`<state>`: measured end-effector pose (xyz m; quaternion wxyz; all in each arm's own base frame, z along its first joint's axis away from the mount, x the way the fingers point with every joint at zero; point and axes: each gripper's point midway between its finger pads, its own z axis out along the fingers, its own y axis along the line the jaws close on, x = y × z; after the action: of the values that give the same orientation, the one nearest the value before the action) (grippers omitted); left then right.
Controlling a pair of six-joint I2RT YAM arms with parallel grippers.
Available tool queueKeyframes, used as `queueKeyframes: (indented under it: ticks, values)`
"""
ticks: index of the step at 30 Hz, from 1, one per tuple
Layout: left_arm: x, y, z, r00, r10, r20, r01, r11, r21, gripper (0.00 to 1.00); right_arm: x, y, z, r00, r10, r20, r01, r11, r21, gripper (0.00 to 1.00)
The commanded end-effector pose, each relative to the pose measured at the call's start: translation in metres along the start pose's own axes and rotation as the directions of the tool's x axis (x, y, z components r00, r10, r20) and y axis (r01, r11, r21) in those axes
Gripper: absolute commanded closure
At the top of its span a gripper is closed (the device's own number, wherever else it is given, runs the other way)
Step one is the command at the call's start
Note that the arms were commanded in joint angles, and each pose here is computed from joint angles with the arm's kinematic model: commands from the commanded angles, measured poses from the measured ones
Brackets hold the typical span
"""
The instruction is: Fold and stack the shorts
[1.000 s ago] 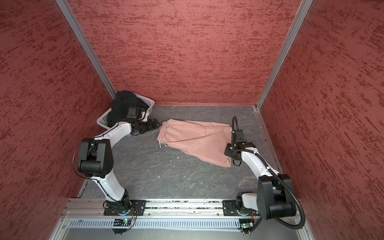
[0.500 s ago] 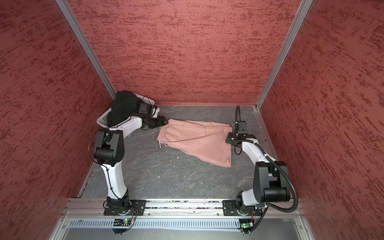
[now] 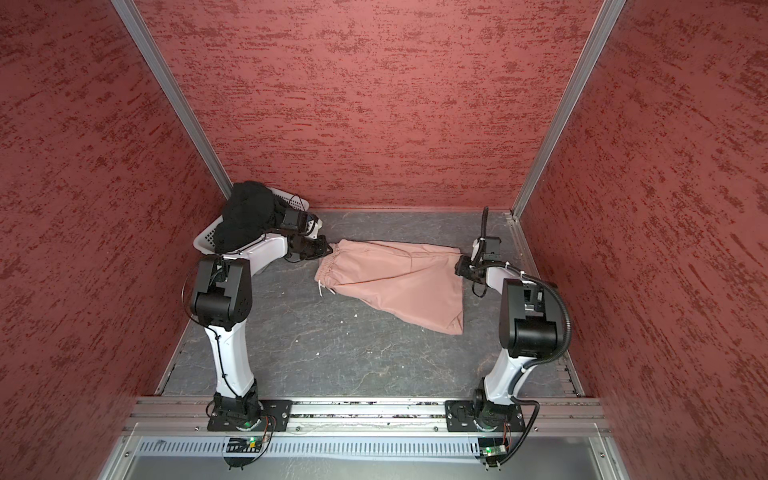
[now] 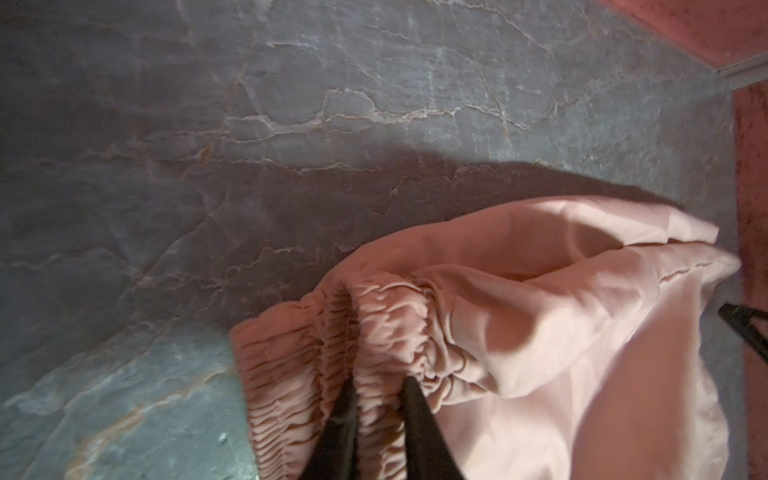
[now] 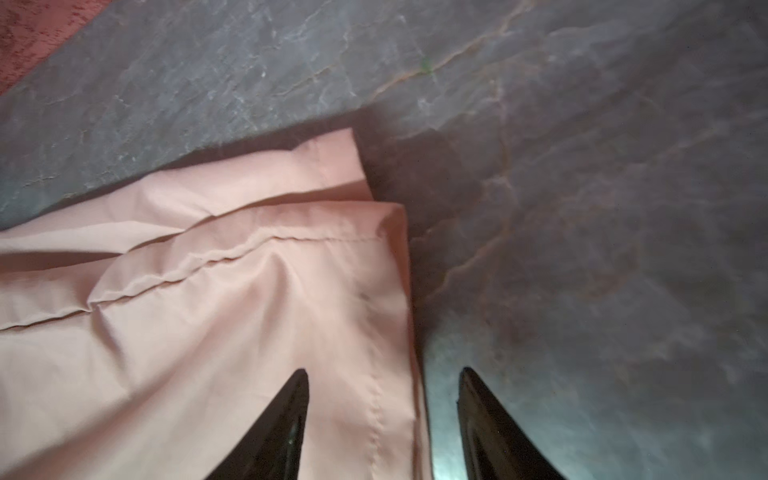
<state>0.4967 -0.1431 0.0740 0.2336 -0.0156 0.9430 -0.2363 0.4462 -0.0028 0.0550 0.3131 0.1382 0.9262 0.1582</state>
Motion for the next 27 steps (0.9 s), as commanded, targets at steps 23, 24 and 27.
queueKeyframes:
  ticks: [23, 24, 27]
  values:
    - [0.004, -0.005, -0.072, 0.998, 0.022, 0.057, -0.018, 0.997, -0.078, 1.0, -0.059, 0.0, -0.006, 0.998, -0.005, 0.057, 0.003, 1.0, 0.026, 0.88]
    - [0.005, -0.006, -0.073, 0.998, 0.018, 0.055, -0.014, 0.997, -0.075, 1.0, -0.058, 0.001, -0.004, 0.999, -0.006, 0.051, 0.005, 1.0, 0.02, 0.84]
    - [0.007, -0.004, -0.075, 0.998, 0.01, 0.06, -0.005, 0.996, -0.087, 1.0, -0.049, 0.005, 0.006, 1.0, -0.005, 0.009, 0.006, 1.0, -0.028, 0.61]
